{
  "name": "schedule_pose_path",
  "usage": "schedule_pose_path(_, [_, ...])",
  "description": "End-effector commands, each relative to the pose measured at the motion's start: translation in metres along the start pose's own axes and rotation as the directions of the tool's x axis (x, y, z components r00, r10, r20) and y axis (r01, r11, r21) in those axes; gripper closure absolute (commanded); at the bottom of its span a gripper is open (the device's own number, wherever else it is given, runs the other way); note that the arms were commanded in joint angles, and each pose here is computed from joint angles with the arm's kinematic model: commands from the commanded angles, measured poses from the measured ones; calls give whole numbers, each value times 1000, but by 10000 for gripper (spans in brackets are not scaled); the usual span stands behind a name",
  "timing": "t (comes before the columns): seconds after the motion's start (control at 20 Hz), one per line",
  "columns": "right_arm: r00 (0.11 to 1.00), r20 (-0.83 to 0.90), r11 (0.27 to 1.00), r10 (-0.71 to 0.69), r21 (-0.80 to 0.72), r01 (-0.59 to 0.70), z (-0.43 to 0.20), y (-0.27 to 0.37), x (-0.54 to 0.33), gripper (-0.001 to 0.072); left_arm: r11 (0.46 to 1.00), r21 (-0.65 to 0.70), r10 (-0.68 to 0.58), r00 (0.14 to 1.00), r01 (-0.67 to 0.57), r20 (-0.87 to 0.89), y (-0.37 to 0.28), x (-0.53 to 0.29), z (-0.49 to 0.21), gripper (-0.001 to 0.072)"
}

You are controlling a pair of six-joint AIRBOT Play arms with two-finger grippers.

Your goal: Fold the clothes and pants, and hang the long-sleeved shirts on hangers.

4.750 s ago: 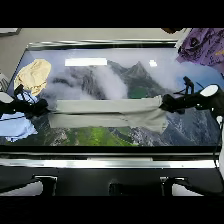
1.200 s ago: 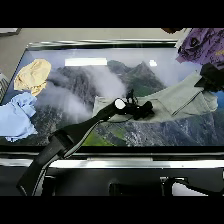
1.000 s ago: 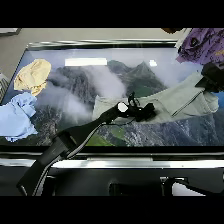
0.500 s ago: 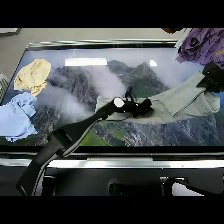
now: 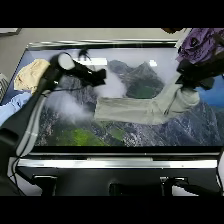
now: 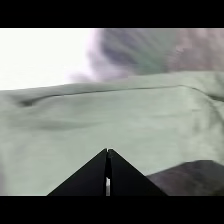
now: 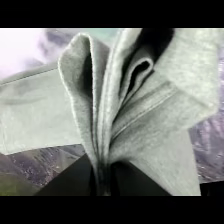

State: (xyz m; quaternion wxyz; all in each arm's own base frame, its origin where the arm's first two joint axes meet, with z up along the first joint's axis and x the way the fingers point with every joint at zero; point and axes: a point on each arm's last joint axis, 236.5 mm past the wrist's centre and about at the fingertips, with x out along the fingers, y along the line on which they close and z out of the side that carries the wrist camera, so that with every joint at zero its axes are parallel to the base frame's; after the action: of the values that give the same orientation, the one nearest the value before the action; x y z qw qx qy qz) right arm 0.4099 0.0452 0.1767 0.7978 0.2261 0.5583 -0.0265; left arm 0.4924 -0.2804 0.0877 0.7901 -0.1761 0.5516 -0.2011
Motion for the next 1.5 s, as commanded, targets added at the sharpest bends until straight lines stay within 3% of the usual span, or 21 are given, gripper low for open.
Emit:
schedule_pose_path(0.0, [1000, -19, 999, -24, -34, 23, -21, 51, 35, 678, 969, -49, 244, 970, -243, 17, 90, -95, 8, 690])
schedule_pose_path(0.35, [994, -110, 997, 21, -70, -29, -78, 148, 136, 678, 938, -173, 310, 950, -300, 33, 154, -163, 11, 689])
schedule_pose_path(0.65, [974, -166, 988, 152, 18, -151, -104, 199, 178, 678, 926, -210, 328, 944, -314, 34, 174, -175, 13, 689])
schedule_pose_path(1.0, [960, -185, 976, 208, 99, -193, -109, 214, 198, 678, 926, -200, 328, 944, -319, 15, 177, -169, 9, 689])
schedule_pose_path(1.35, [894, -226, 919, 387, 170, -355, -118, 257, 230, 676, 922, -205, 330, 944, -328, -23, 184, -158, 1, 689])
schedule_pose_path(1.4, [889, -226, 915, 398, 173, -365, -118, 259, 232, 655, 922, -205, 330, 944, -327, -23, 184, -158, 1, 689])
schedule_pose_path(1.45, [883, -226, 909, 411, 174, -378, -118, 262, 233, 531, 922, -205, 330, 944, -328, -22, 185, -158, 1, 689])
